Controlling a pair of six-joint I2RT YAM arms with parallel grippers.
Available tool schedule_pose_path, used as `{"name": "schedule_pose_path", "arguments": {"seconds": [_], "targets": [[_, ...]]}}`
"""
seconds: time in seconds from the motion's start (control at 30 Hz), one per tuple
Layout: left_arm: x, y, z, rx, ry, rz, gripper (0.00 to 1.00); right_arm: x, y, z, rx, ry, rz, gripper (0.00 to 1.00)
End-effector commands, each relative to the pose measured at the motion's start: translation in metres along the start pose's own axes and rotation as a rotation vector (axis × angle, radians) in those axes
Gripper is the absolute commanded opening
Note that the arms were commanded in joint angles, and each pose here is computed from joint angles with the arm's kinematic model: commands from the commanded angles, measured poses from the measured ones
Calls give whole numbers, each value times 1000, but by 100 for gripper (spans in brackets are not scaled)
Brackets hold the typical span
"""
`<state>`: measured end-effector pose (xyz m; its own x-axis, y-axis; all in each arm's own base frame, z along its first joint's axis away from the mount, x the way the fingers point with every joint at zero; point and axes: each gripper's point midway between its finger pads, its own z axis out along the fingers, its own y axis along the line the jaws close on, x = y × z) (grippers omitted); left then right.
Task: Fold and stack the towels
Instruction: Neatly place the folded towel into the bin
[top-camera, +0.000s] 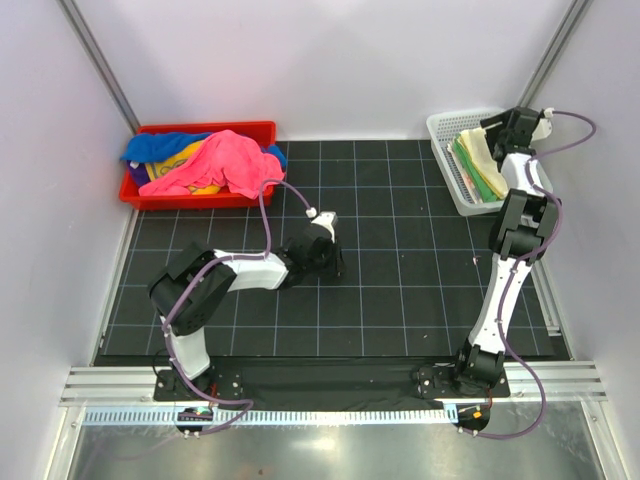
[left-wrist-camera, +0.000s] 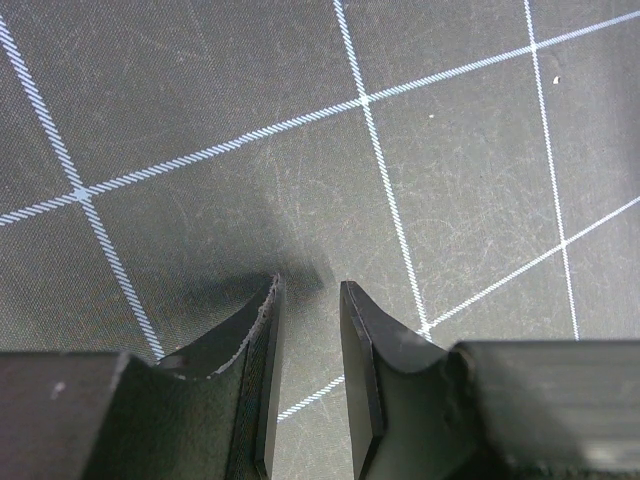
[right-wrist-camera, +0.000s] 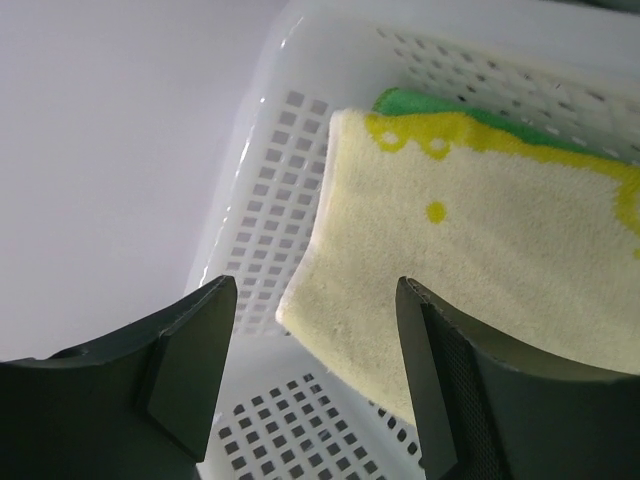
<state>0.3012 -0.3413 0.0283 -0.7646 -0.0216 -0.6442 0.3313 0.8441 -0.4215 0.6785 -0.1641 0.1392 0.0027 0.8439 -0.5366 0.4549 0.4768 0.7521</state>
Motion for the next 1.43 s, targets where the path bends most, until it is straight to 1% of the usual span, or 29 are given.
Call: {"name": "schedule_pose_path", "arguments": {"seconds": [0.0,0.07,0.1,0.17,0.2,0.23,0.27,0.3,0.33,0.37,0.4,0.43,0.47,0.5,0.53,0.57,0.63,0.67,0.7,0.73,0.77,0.8,0.83,0.9,0.93,1.0,1.17,1.3,1.4], "targets": [[-27,-18,-6,41,-64,7,32,-35,101,-59,-193,-79,-26,72],[-33,-21,-10,44,-79,2,33,-19,98,-66,-176,-50,-28,72],[-36,-22,-12,43,-85,-2,33,-18,117,-83,-205,-51,-29,72],[-45,-22,-20,21,-109,-3,33,-1,115,-93,-209,-32,-35,72],[-51,-24,-23,15,-123,-10,33,3,134,-114,-243,-37,-39,72],[-53,-21,-27,-1,-121,-11,33,9,138,-124,-256,-30,-42,72],[-59,-23,-33,-4,-138,-13,33,29,123,-128,-230,3,-45,72],[-65,-20,-36,-28,-156,-19,34,37,124,-137,-240,12,-49,72],[-68,-20,-40,-39,-157,-20,34,56,128,-160,-260,35,-77,72],[-73,-22,-47,-36,-169,-17,35,69,127,-171,-261,56,-97,73],[-74,-16,-51,-73,-173,-17,35,74,126,-183,-250,40,-120,73],[-76,-13,-54,-88,-177,-19,36,83,140,-208,-293,42,-166,73],[-78,-13,-59,-90,-183,-15,36,113,124,-220,-273,96,-198,75],[-86,-15,-66,-84,-208,-15,36,124,120,-232,-280,116,-214,75],[-78,-4,-71,-125,-184,-10,36,145,119,-247,-303,157,-233,75],[-78,0,-75,-137,-185,-8,36,154,107,-269,-318,171,-265,76],[-79,6,-89,-155,-194,-5,37,168,94,-294,-324,181,-322,77],[-80,8,-98,-159,-202,-7,37,181,79,-316,-326,185,-397,81],[-75,12,-98,-174,-188,-2,38,186,72,-327,-326,190,-427,83],[-76,16,-106,-191,-198,-5,38,198,44,-333,-278,223,-462,84],[-71,21,-109,-202,-192,-10,38,201,36,-340,-281,236,-468,86],[-69,23,-112,-207,-188,-10,38,194,38,-355,-326,220,-470,88],[-70,22,-119,-201,-200,-14,38,202,17,-359,-307,242,-487,99],[-61,32,-123,-226,-198,-18,38,195,12,-375,-332,225,-501,100],[-64,31,-131,-219,-219,-21,38,198,-1,-378,-303,243,-509,99],[-61,39,-136,-243,-229,-27,38,194,-4,-384,-288,241,-502,100],[-64,40,-152,-246,-255,-33,39,202,-12,-388,-286,280,-520,100],[-67,41,-156,-256,-254,-27,39,200,-17,-389,-272,265,-520,100],[-69,39,-159,-253,-259,-29,39,190,-17,-390,-260,215,-512,100]]}}
